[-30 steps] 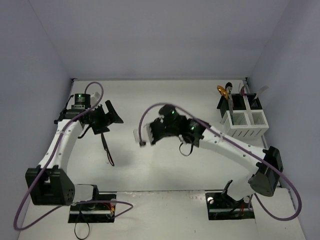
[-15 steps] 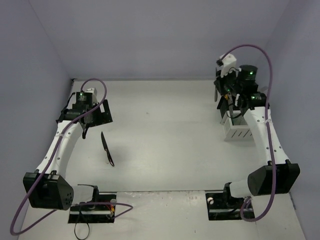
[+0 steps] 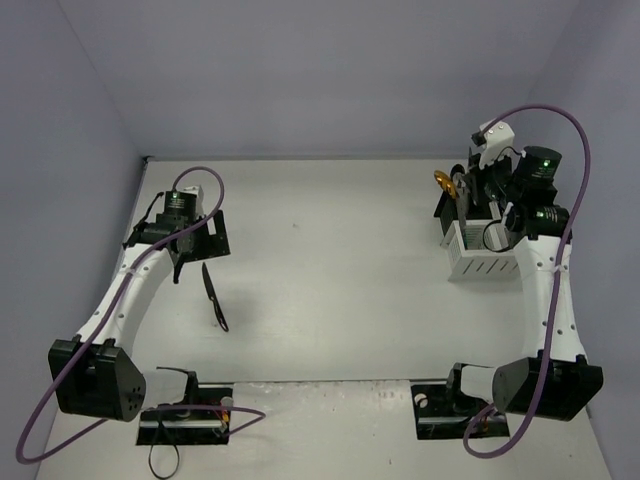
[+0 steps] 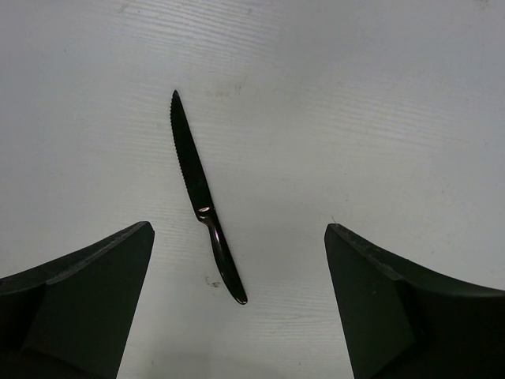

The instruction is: Sort the eating utensils into containers

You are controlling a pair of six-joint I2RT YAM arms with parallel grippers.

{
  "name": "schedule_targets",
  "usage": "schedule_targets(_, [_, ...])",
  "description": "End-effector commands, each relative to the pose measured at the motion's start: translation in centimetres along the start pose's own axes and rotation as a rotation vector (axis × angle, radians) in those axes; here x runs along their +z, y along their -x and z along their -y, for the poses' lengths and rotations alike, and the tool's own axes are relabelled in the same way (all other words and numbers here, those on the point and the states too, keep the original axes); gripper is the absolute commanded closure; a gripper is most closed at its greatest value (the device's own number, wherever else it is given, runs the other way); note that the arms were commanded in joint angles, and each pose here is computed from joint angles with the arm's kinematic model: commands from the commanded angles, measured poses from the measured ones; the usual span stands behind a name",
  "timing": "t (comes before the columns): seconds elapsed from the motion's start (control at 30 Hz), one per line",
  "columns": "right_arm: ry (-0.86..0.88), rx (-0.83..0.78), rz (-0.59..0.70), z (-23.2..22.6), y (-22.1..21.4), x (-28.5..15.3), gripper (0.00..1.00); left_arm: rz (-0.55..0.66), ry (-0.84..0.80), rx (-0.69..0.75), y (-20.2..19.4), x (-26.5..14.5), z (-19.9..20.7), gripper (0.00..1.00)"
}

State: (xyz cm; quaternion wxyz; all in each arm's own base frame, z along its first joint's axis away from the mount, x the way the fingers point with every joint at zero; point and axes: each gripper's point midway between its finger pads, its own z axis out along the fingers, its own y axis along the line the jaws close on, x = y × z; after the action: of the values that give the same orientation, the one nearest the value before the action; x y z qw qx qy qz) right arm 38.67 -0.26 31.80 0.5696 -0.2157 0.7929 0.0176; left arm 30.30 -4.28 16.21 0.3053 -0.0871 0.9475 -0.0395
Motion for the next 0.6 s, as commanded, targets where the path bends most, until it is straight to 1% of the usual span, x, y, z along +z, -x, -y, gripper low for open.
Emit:
schedule_targets(0.0, [-0.021, -0.073, 0.031, 1.9, -0.1, -0.4, 1.0, 0.071, -0.006, -0.003, 1.1, -1.4, 0.1, 0.13])
schedule_targets(0.17, [-0.018, -0.093, -0.023, 2.5, -2.8, 0.2, 1.0, 0.047, 0.048, -0.001, 0.9, -1.6, -1.0, 0.13])
schedule_targets(0.43, [0.033, -0.096, -0.062, 1.9, -5.7, 0.8, 1.0, -0.038, 0.075, -0.039, -1.1, -0.9, -2.2, 0.13])
schedule_targets(0.53, [0.056, -0.085, -0.078, 1.4, -6.8, 1.2, 1.0, -0.099, 0.095, -0.069, -2.7, -0.4, -2.9, 0.14])
schedule_targets(0.57, [0.061, -0.078, -0.089, 1.4, -7.2, 1.4, 0.98, -0.128, 0.107, -0.077, -3.5, -0.2, -3.3, 0.14])
